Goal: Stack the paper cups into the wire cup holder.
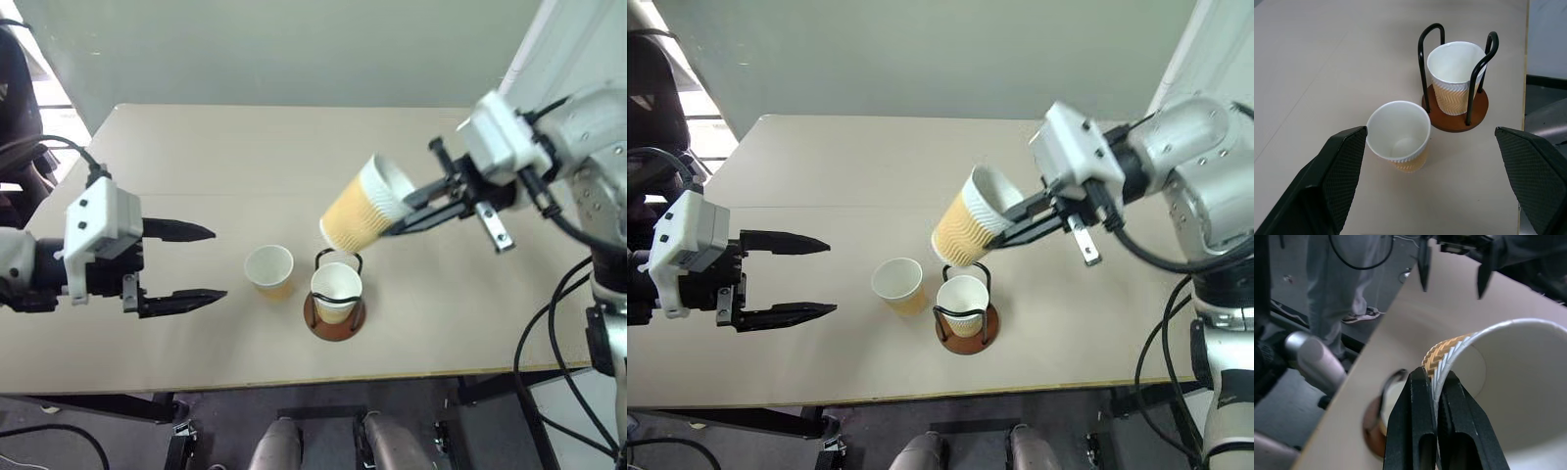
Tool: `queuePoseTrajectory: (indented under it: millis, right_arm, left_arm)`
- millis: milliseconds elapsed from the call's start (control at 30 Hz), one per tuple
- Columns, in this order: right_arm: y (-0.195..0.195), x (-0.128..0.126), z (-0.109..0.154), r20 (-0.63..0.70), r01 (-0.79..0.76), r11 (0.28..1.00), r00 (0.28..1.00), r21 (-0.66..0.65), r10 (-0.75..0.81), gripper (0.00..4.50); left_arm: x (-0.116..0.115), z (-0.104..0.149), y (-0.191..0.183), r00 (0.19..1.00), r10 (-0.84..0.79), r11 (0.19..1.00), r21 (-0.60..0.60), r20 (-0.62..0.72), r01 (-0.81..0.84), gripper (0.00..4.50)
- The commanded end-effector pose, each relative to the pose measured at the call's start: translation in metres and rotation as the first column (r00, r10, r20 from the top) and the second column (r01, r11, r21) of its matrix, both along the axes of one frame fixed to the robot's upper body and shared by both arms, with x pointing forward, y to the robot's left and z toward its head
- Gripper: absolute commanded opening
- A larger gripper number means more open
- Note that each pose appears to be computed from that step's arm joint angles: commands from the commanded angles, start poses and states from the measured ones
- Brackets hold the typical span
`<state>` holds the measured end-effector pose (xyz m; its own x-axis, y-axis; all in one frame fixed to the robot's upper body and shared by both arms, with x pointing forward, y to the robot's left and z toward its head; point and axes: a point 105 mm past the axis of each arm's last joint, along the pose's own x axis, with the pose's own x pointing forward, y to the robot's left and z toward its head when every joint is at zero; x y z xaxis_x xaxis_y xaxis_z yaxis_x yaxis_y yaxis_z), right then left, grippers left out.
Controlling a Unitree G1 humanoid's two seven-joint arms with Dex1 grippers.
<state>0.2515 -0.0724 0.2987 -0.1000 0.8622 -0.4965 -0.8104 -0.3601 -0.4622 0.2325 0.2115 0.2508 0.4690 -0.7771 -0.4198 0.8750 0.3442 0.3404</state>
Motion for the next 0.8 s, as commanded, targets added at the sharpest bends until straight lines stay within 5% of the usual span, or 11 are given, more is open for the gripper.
queuePoseTrajectory:
  millis: [33, 800]
  right_arm:
    - [0.006, 0.009, -0.009, 0.064, 0.066, 0.998, 0.996, -0.021, -0.064, 0.06]
    - [0.019, 0.001, -0.053, 0.013, 0.033, 0.995, 0.999, -0.094, -0.031, 0.06]
  left_arm:
    - [-0.001, 0.007, -0.001, 0.999, -0.012, 1.0, 0.012, 0.037, 0.012, 4.5]
    - [-0.007, 0.005, 0.003, 1.0, 0.009, 1.0, 0.018, 0.026, -0.01, 4.5]
